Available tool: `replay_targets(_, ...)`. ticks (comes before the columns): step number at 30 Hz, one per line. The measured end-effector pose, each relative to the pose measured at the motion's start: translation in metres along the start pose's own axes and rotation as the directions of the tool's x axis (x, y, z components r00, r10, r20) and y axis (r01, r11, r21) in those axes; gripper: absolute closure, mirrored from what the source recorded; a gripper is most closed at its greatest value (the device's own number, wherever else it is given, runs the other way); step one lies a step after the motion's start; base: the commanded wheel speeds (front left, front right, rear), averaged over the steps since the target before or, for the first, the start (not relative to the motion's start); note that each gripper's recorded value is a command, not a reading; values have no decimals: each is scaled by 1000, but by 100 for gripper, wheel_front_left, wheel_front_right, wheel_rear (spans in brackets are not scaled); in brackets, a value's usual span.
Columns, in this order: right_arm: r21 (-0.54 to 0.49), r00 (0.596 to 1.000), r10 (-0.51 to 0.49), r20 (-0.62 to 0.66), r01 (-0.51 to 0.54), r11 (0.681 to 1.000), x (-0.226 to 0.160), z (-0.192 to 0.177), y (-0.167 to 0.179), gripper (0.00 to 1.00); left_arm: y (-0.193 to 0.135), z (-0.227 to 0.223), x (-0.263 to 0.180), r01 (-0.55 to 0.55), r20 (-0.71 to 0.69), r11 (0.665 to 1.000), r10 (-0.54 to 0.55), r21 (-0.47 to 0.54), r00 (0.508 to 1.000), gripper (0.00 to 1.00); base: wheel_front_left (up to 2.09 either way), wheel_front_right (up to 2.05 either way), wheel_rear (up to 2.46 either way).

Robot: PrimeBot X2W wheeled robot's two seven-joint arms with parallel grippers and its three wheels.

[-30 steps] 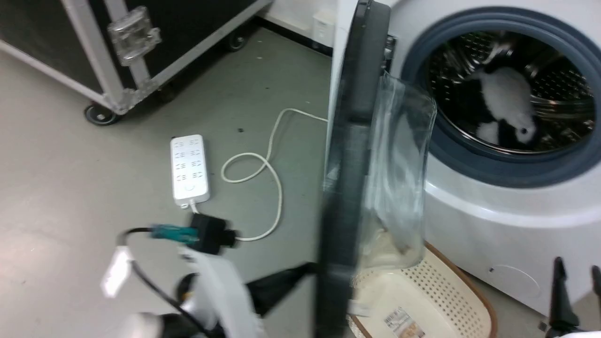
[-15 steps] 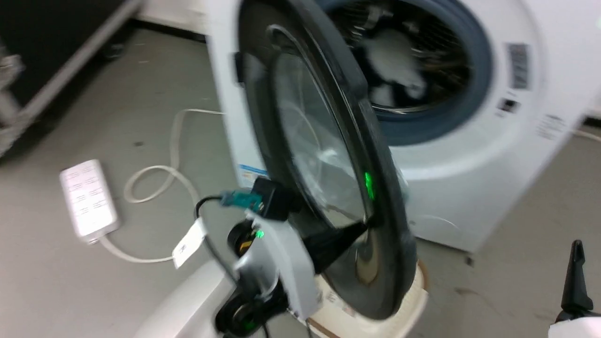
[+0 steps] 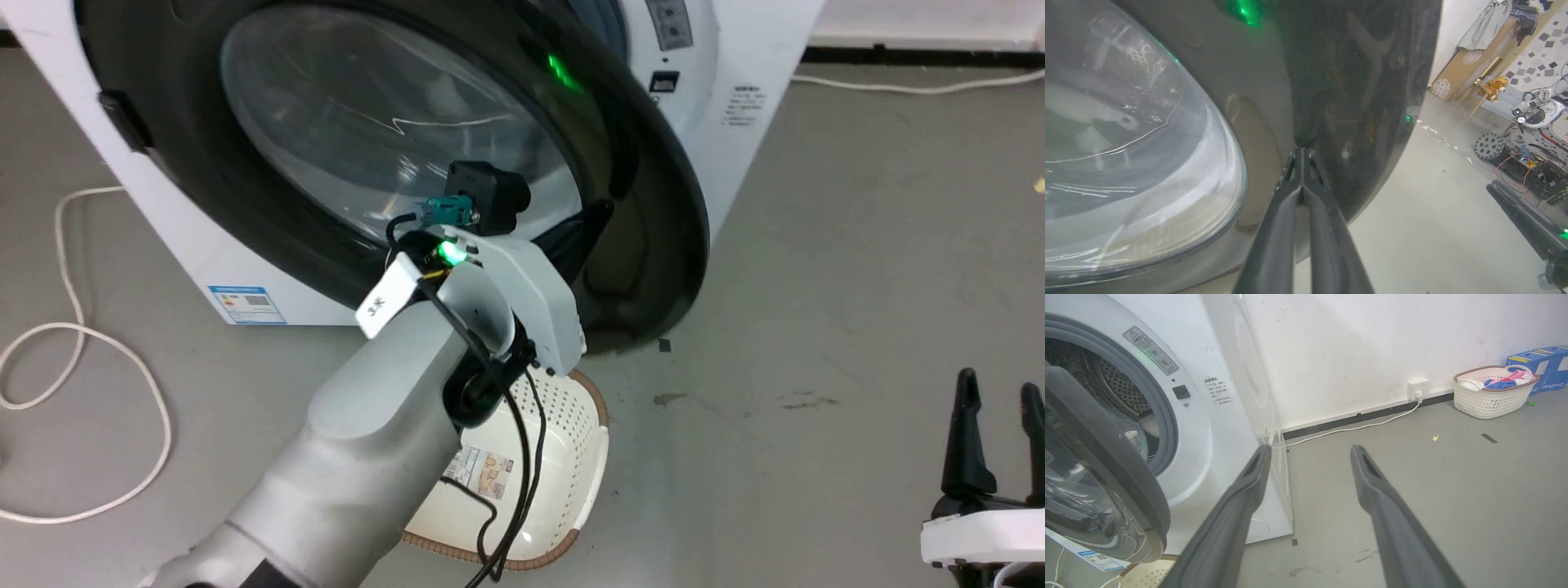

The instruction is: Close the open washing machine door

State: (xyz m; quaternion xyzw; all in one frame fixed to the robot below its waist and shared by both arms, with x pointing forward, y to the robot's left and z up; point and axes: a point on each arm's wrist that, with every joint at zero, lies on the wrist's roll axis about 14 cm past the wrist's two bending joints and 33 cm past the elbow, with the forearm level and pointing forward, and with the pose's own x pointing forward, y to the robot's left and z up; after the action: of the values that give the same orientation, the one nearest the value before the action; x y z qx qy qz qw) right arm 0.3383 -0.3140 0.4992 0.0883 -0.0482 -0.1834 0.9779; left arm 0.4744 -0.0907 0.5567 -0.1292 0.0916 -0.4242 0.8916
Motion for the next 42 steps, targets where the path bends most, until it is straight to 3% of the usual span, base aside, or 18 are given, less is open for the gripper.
replay_targets(4,6,1000,0,-3,0,1000,-1,-1,0,0,11,5,5,-44,43,999,44,12,998,100,0,0,0)
replay_targets(5,16,1000,18,5,-18,1000,0,1,6,0,22,28,-7,-103,145,994,97,37,985,100,0,0,0)
replay_targets(9,29,998,53,17,-54,998,-2,4,17,0,47,76,-40,-243,321,963,197,112,926,100,0,0,0)
replay_targets(13,41,994,108,35,-109,993,-3,10,35,0,79,120,-99,-437,469,881,313,180,826,100,0,0,0)
replay_targets(16,51,987,151,53,-154,987,-3,15,50,0,93,144,-154,-569,574,799,377,195,727,100,0,0,0)
replay_targets(18,55,983,173,58,-176,983,-4,16,57,0,101,140,-185,-632,596,748,418,202,685,100,0,0,0)
replay_targets(21,62,977,202,64,-206,977,-5,18,67,0,106,110,-217,-675,570,717,484,178,664,100,0,0,0)
replay_targets(30,72,965,258,49,-261,963,-12,13,85,0,116,12,-265,-688,376,725,629,31,680,100,0,0,0)
replay_targets(31,72,964,260,45,-263,962,-13,12,85,0,116,3,-267,-688,357,726,638,17,682,93,0,0,0)
replay_targets(33,72,964,264,42,-267,961,-14,11,86,0,115,-9,-269,-689,332,725,650,-1,683,52,0,0,0)
replay_targets(34,68,963,267,41,-269,961,-14,11,87,0,115,-12,-270,-693,326,721,657,-7,680,3,0,0,0)
replay_targets(35,65,962,269,41,-271,960,-14,10,88,0,116,-12,-272,-697,329,717,662,-16,673,0,0,0,0)
replay_targets(36,62,962,270,40,-272,960,-14,10,88,61,116,-12,-272,-699,331,715,664,-19,670,0,0,0,0)
replay_targets(37,49,960,276,39,-278,959,-14,10,89,100,115,-12,-271,-699,333,715,664,-19,670,0,0,0,0)
replay_targets(42,-95,948,314,46,-309,946,-13,16,96,100,114,-5,-270,-704,356,710,658,-2,663,0,0,0,0)
